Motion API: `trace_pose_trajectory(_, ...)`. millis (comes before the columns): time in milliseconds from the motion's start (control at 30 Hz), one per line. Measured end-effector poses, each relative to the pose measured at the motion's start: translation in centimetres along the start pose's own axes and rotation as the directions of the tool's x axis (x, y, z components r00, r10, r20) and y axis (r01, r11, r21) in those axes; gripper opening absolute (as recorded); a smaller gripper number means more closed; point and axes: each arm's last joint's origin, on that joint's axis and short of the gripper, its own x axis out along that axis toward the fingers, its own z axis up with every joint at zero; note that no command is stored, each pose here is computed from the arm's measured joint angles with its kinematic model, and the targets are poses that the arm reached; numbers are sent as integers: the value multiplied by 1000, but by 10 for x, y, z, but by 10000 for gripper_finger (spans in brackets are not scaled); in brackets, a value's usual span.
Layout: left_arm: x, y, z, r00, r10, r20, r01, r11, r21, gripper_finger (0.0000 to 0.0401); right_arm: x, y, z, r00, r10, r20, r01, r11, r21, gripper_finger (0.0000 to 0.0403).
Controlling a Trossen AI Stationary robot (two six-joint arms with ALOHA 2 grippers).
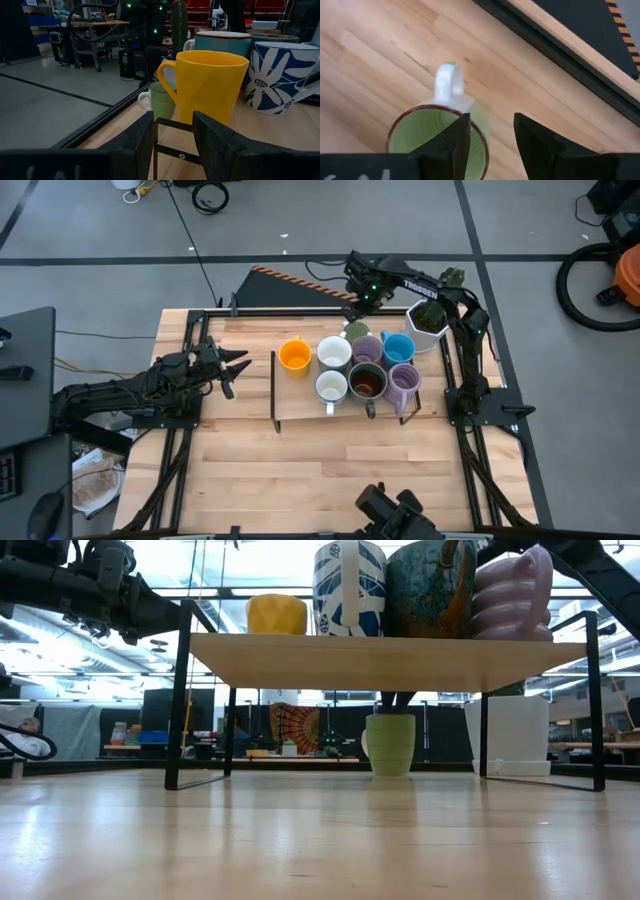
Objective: Place coffee mugs
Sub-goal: Put the green mug on the shelf
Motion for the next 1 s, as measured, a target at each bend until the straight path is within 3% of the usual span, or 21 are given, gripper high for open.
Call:
trace_pose_trajectory(367,0,0,0,1000,-1,1,1,1000,-1,142,28,-1,-10,998,-5,-61,3,999,-33,158)
trace_pose_trajectory(833,0,0,0,1000,0,0,0,1000,0,142,26,18,-13,999,29,-43,-35,987,-155,157)
trace_pose_trajectory(1000,0,0,0,1000,-1,0,1,1000,-1,142,26,18,-13,999,29,-43,-35,987,-155,136)
